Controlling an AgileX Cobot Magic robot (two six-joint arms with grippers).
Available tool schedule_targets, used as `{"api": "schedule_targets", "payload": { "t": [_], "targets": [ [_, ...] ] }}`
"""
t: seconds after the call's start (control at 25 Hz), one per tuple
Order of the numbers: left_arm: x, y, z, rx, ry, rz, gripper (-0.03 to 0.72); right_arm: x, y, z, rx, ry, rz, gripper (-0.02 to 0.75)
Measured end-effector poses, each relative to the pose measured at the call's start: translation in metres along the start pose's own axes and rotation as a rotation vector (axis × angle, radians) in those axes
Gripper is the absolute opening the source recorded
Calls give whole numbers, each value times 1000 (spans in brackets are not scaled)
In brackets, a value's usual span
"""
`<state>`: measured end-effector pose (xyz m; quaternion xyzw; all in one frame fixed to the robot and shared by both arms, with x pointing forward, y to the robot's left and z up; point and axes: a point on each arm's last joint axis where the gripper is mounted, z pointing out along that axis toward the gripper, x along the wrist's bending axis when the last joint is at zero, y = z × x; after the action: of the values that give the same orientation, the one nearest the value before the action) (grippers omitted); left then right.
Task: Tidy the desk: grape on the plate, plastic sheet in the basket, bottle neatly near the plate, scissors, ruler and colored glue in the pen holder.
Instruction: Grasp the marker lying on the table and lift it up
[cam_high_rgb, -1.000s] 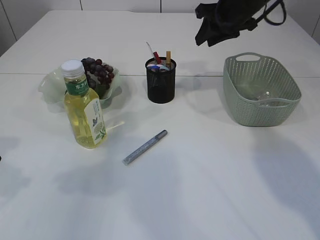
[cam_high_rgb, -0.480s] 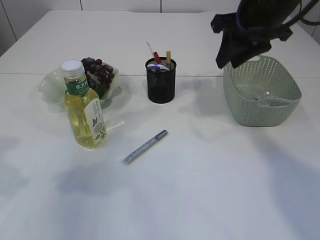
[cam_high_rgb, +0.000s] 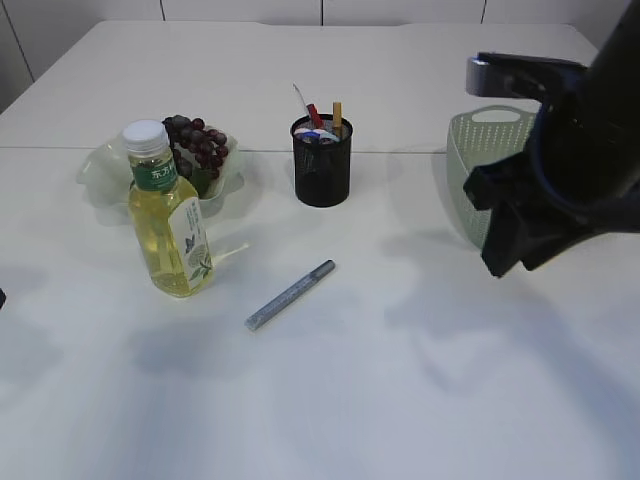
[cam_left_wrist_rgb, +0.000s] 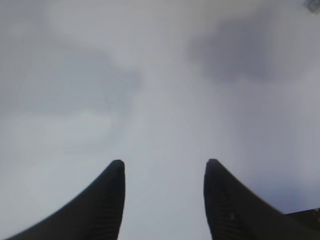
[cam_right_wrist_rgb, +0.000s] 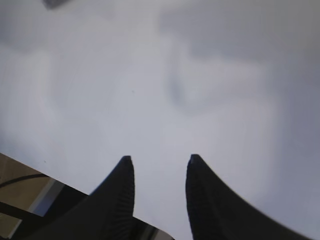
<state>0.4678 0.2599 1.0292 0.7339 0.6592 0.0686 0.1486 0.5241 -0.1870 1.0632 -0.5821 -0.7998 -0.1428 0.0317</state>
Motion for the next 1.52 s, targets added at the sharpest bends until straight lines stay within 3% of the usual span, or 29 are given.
{"api": "schedule_targets", "payload": {
  "t": [0.16, 0.32, 0.6, 0.88, 1.08, 1.28, 1.52],
  "targets": [
    [-11, 12, -16, -35, -22, 49, 372, -11, -22, -3, 16, -123, 46, 292],
    [-39, 24, -33, -96, -58, 163, 371, -19, -27, -9, 7, -220, 52, 291],
    [-93, 55, -39, -139, -123, 323, 368, -19, -28, -9, 13, -225, 57, 291],
    [-153, 101, -3, -25, -135, 441, 368, -19, -29, -9, 19, -229, 58, 290],
    [-186, 126, 31, 42, -135, 486, 364, -19, -29, -9, 19, -229, 58, 290],
    [-200, 140, 63, 75, -129, 498, 362, -20, -29, -9, 21, -229, 59, 290],
    [-197, 142, 112, 136, -43, 535, 361, -20, -29, -9, 21, -229, 59, 290]
  ]
}}
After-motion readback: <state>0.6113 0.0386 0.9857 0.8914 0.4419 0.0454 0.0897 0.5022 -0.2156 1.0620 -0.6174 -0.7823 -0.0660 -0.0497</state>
